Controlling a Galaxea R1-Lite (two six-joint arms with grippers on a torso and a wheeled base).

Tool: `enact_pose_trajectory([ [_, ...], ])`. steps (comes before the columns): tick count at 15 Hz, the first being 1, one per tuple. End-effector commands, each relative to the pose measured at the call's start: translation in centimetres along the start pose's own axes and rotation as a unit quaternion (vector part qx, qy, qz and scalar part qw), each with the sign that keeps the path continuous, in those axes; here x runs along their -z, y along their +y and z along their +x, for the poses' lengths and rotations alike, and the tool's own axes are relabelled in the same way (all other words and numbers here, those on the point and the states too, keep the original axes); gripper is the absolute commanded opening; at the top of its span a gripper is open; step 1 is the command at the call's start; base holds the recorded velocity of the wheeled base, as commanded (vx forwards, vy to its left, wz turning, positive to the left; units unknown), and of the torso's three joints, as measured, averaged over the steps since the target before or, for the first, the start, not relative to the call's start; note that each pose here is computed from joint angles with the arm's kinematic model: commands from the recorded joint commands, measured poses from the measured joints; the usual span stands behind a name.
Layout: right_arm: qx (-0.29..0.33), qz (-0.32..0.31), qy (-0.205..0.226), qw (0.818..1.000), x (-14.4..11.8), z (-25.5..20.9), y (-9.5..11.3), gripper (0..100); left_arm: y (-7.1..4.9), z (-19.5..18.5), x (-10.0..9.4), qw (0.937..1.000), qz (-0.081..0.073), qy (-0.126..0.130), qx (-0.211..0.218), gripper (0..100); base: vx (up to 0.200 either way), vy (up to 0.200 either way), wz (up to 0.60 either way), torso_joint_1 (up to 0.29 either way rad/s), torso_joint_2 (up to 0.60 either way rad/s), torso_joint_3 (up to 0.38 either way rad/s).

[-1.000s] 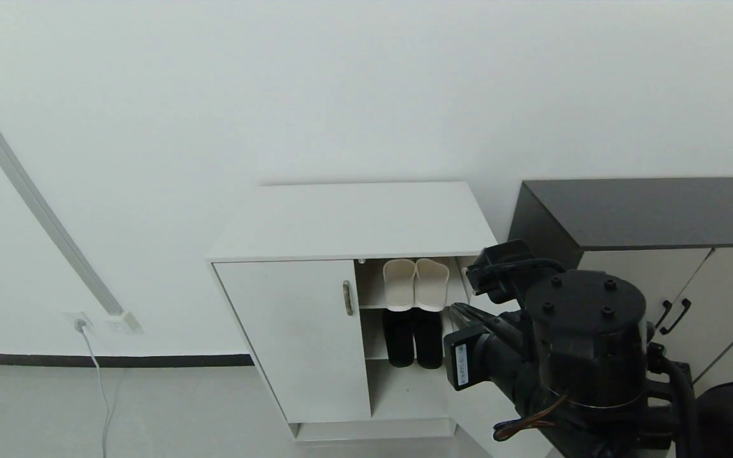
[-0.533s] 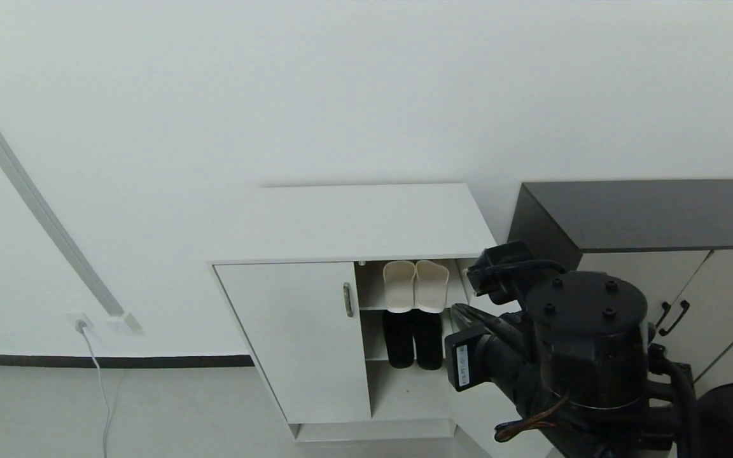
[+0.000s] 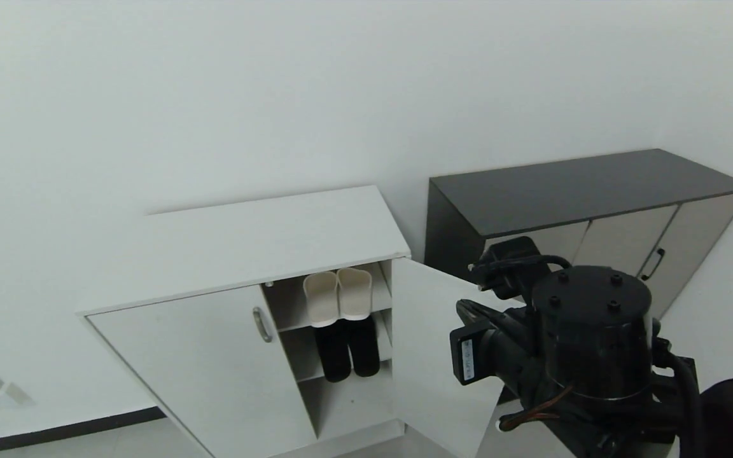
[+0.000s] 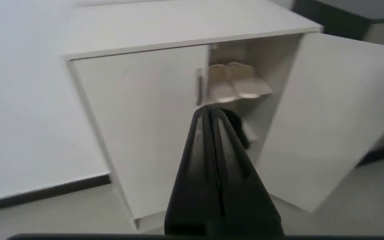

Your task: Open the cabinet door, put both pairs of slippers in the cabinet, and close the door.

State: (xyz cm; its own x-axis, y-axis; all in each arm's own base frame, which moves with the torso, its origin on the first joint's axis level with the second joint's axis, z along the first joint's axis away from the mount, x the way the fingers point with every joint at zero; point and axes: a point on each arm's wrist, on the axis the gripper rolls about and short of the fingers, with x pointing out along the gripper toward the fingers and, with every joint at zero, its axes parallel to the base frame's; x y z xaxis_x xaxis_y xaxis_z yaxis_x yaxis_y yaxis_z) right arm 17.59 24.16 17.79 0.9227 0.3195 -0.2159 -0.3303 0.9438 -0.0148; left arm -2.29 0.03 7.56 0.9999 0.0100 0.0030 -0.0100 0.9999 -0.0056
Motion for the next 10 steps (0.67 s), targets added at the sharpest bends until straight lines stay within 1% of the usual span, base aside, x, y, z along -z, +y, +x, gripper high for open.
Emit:
enact_pose_trajectory([
  [1,0.005,0.001,-0.001,1.000,-0.05,0.16,-0.27,0,0.00,0.01,0.00,1.0000,0.000,0.001,0.000,0,0.000,0.000,0.00,0.000,0.00,0.000],
  [7,0.005,0.000,0.001,1.000,0.04,0.19,-0.26,0,0.00,0.01,0.00,1.0000,0.000,0.001,0.000,0,0.000,0.000,0.00,0.000,0.00,0.000],
  [10,0.005,0.000,0.001,1.000,0.12,0.17,-0.28,0,0.00,0.01,0.00,1.0000,-0.002,0.001,0.000,0,-0.200,0.000,0.00,0.009,0.00,-0.006],
])
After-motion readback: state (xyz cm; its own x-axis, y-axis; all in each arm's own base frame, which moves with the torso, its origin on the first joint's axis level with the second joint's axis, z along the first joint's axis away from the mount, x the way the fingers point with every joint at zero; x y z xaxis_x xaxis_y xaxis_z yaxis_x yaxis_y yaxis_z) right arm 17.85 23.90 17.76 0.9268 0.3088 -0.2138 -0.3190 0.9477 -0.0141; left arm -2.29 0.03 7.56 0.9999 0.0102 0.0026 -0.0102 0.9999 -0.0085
